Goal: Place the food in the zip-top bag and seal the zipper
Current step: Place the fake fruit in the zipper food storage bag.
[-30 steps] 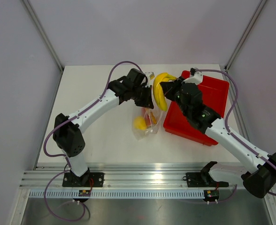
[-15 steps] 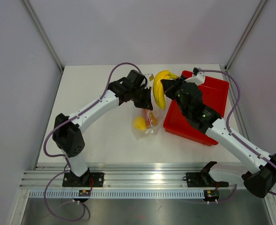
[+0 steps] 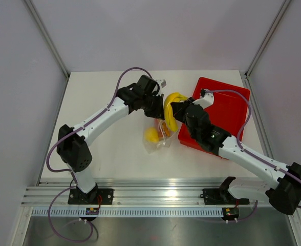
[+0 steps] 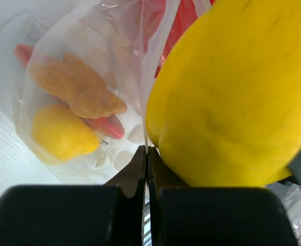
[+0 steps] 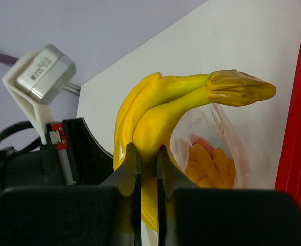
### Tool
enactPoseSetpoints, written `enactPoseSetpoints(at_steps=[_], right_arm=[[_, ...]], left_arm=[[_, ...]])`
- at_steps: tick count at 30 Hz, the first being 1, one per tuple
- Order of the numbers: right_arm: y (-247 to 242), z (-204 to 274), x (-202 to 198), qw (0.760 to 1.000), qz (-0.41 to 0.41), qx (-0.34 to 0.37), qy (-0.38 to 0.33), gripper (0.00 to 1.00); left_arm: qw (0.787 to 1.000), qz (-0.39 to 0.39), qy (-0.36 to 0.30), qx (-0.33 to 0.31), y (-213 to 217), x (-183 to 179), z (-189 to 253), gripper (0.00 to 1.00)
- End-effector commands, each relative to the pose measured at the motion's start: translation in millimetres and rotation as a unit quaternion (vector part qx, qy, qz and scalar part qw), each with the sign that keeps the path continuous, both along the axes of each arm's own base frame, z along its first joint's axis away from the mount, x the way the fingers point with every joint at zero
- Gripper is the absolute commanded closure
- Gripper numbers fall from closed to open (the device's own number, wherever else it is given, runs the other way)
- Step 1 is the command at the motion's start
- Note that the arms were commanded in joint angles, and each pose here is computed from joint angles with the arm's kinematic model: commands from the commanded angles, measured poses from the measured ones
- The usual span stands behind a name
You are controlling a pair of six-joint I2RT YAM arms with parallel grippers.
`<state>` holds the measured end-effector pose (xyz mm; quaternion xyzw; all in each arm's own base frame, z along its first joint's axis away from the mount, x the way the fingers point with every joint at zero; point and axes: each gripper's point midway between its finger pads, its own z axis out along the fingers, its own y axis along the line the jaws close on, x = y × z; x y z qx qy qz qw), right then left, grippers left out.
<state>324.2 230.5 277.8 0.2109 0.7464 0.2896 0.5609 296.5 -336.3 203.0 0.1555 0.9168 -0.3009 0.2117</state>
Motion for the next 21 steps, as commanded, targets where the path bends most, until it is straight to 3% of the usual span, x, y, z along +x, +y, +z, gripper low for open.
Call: enactPoseSetpoints(at_steps=[1,6,11,21], right_arm=[[1.9,23.4,-1.1,0.998,-0.023,0.029,-0.044,1.0],[-2.1,17.2,-5.6,0.999,-0.03,-0.008,-0.041,1.0],[10.5,7.9,-13.3,0.998,0.016,-0.05,-0.039,1.0],[10.1,-26.8,-17.4,0.984,0.052,-0.169,0.02,1.0]], left_arm=[[0.998,0.009,-0.054,-0.036,-1.6,10.1,46.0,1.0],[0.998,0.012,-0.048,-0.039,-1.3,8.9,45.9,1.0],[0.998,0.017,-0.042,-0.044,-0.6,9.6,44.9,1.0],[0.997,0.013,-0.04,-0.066,-3.0,13.3,51.4,1.0]])
